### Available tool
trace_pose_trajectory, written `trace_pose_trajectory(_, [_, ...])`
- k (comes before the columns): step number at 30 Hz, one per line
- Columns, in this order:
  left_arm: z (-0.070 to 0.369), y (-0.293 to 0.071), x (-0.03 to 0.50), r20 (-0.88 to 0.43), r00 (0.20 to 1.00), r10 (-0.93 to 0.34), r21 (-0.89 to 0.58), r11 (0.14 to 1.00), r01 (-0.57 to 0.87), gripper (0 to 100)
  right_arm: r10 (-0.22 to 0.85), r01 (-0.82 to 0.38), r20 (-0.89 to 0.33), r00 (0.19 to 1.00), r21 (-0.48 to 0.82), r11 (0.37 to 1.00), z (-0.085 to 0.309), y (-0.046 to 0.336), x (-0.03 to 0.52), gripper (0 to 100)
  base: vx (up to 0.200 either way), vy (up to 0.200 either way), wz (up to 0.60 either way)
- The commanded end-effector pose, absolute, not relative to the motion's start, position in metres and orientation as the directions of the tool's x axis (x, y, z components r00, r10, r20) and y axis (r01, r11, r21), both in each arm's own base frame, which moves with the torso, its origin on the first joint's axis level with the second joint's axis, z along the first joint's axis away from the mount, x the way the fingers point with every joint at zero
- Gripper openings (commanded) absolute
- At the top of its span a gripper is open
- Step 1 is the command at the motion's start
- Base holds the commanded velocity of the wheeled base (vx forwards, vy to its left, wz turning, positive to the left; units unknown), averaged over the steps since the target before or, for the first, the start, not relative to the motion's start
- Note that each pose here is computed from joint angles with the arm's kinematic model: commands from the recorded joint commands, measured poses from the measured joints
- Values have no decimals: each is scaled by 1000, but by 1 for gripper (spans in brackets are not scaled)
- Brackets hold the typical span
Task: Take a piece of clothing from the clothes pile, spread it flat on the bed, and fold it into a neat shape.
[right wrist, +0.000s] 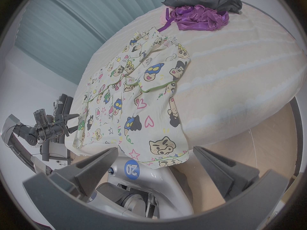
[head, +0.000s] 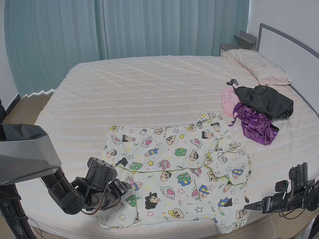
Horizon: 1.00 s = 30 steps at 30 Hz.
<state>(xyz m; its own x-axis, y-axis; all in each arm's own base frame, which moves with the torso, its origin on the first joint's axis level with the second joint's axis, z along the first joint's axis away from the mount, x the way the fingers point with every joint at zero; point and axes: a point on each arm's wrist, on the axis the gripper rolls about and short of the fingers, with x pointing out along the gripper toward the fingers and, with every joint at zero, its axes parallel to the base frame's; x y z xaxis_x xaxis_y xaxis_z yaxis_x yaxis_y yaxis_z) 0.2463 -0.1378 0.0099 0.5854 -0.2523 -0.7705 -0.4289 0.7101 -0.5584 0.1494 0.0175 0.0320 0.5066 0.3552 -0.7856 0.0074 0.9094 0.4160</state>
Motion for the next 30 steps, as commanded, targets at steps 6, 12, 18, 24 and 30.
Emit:
trace_pose_trajectory(6, [11,-132,243,-778,585,-229,-543,714,-443,0,356,9,-789,500,416,909,31,17,148,100,0,0,0])
trace_pose_trajectory(12, [30,-126,245,-732,638,-239,-585,700,-409,0,356,7,-788,502,416,909,31,17,148,100,0,0,0])
trace_pose_trajectory(18, [37,-110,253,-714,668,-207,-530,783,-324,0,356,7,-788,502,416,909,31,17,148,100,0,0,0])
trace_pose_trajectory(24, [31,-84,268,-729,671,-139,-422,862,-280,0,356,8,-789,500,416,909,31,17,148,100,0,0,0])
trace_pose_trajectory(30, [29,-69,282,-725,676,-134,-393,886,-246,0,356,9,-790,499,416,909,31,17,148,100,0,0,0])
